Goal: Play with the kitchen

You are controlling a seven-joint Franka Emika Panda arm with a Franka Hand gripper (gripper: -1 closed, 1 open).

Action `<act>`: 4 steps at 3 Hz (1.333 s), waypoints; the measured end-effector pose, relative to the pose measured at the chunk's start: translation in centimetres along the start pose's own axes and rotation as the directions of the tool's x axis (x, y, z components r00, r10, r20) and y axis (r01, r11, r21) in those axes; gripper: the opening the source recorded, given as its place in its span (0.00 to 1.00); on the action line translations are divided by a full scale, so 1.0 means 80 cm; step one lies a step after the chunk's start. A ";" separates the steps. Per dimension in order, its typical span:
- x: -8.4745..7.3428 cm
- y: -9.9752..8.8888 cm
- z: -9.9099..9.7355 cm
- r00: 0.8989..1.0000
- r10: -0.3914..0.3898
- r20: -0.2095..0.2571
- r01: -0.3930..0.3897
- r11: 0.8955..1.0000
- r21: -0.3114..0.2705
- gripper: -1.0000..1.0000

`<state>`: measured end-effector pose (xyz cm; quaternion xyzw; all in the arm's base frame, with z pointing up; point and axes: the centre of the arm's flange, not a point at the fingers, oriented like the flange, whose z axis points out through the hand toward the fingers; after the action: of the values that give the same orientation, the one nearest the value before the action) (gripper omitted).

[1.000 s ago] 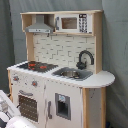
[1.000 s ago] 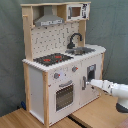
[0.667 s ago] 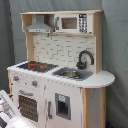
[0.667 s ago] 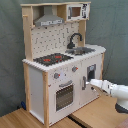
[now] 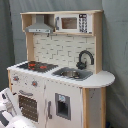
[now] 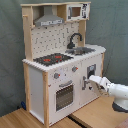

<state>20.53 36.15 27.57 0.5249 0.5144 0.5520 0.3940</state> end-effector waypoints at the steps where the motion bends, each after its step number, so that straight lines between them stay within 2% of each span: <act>1: -0.002 0.000 0.012 0.995 0.099 0.010 -0.099 0.995 -0.006 1.00; 2: -0.003 -0.005 0.025 0.980 0.200 0.022 -0.200 0.980 -0.007 1.00; 3: -0.003 -0.012 0.038 0.956 0.291 0.031 -0.291 0.957 -0.008 1.00; 4: -0.005 -0.019 0.054 0.923 0.382 0.042 -0.382 0.924 -0.011 1.00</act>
<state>24.68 36.71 25.67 0.6262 0.3931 0.6074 0.2906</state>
